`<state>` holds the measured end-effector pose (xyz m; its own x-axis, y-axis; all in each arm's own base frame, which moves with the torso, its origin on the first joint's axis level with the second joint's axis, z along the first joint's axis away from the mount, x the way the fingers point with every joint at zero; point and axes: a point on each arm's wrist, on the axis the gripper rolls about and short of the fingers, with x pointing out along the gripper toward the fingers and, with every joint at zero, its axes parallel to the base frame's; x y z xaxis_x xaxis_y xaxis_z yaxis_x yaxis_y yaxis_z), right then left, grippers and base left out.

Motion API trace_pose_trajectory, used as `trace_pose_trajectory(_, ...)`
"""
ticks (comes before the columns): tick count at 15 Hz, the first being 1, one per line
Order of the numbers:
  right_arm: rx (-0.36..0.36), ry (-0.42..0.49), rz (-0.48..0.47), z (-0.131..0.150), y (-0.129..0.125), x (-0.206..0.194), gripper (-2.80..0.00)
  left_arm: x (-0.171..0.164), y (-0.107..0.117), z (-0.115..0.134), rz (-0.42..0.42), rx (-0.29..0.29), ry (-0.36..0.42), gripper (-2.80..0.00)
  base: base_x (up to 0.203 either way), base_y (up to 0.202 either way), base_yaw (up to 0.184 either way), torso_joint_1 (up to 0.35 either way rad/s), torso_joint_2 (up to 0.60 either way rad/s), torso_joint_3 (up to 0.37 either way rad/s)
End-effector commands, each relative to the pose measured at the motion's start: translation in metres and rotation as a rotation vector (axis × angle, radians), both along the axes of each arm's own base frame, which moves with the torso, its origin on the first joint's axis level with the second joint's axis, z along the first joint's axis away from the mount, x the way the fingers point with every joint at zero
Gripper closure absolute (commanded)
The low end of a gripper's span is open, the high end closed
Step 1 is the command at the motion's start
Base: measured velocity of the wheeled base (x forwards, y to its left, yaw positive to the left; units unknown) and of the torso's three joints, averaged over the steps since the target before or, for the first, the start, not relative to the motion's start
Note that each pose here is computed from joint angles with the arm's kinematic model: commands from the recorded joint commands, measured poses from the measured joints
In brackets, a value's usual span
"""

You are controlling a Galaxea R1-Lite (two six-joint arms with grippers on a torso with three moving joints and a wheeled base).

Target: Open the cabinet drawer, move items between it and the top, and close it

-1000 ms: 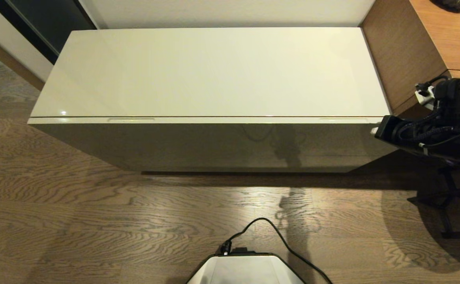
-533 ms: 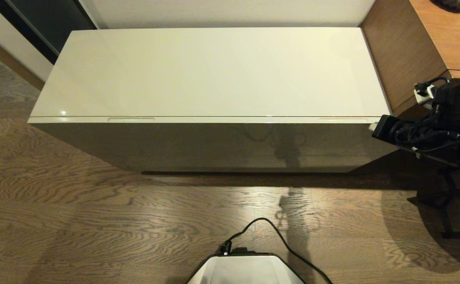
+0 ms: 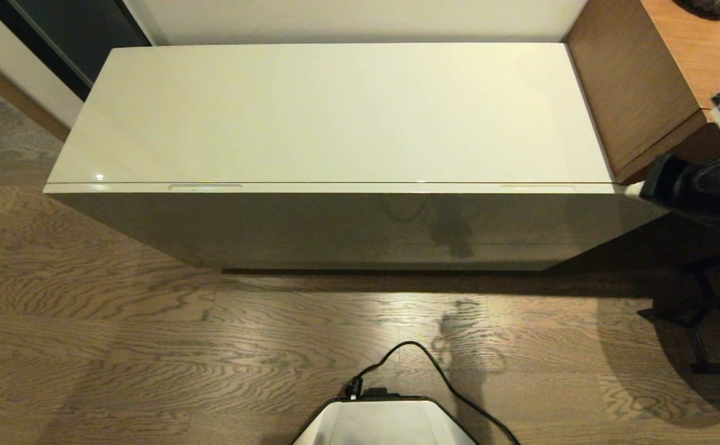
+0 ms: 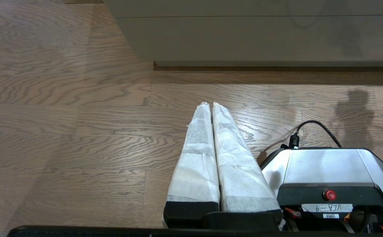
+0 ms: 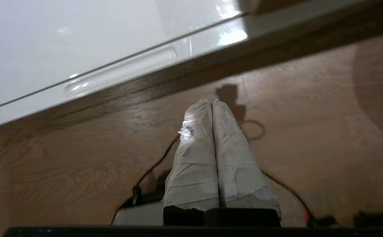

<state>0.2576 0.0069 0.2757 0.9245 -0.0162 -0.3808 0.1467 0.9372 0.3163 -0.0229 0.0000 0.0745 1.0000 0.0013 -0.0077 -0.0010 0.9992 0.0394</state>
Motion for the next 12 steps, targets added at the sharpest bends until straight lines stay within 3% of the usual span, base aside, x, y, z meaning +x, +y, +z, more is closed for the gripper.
trace_pose_trajectory(1, 0.0, -0.041, -0.007, 0.051, -0.004, -0.1, 0.0, 0.0, 0.0, 0.0, 0.001, 0.001, 0.001, 0.0, 0.0, 0.0, 0.0, 0.0, 0.0, 0.0)
trace_pose_trajectory(4, -0.027, -0.031, -0.015, 0.056, -0.007, -0.224, 0.0, 0.0, 0.0, 0.0, 0.0, 0.001, 0.001, 0.0, 0.0, 0.0, 0.0, 0.0, 0.0, 0.0)
trace_pose_trajectory(7, -0.048, 0.001, -0.044, 0.001, -0.01, -0.334, 0.0, 0.0, 0.0, 0.0, 0.0, 0.001, 0.001, 0.0, 0.0, 0.0, 0.0, 0.0, 0.0, 0.0)
trace_pose_trajectory(10, -0.11, 0.138, -0.122, -0.068, -0.003, -0.388, 0.0, 0.0, 0.0, 0.0, 0.0, 0.001, 0.001, 0.0, 0.0, 0.0, 0.0, 0.0, 0.0, 0.0)
trace_pose_trajectory(11, -0.091, 0.165, -0.173, -0.079, -0.001, -0.391, 0.0, 0.0, 0.0, 0.0, 0.0, 0.001, 0.0, 0.0, 0.0, 0.0, 0.0, 0.0, 0.0, 0.0)
trace_pose_trajectory(12, -0.086, 0.132, -0.198, -0.077, -0.001, -0.386, 0.0, 0.0, 0.0, 0.0, 0.0, 0.001, 0.001, 0.0, 0.0, 0.0, 0.0, 0.0, 0.0, 0.0)
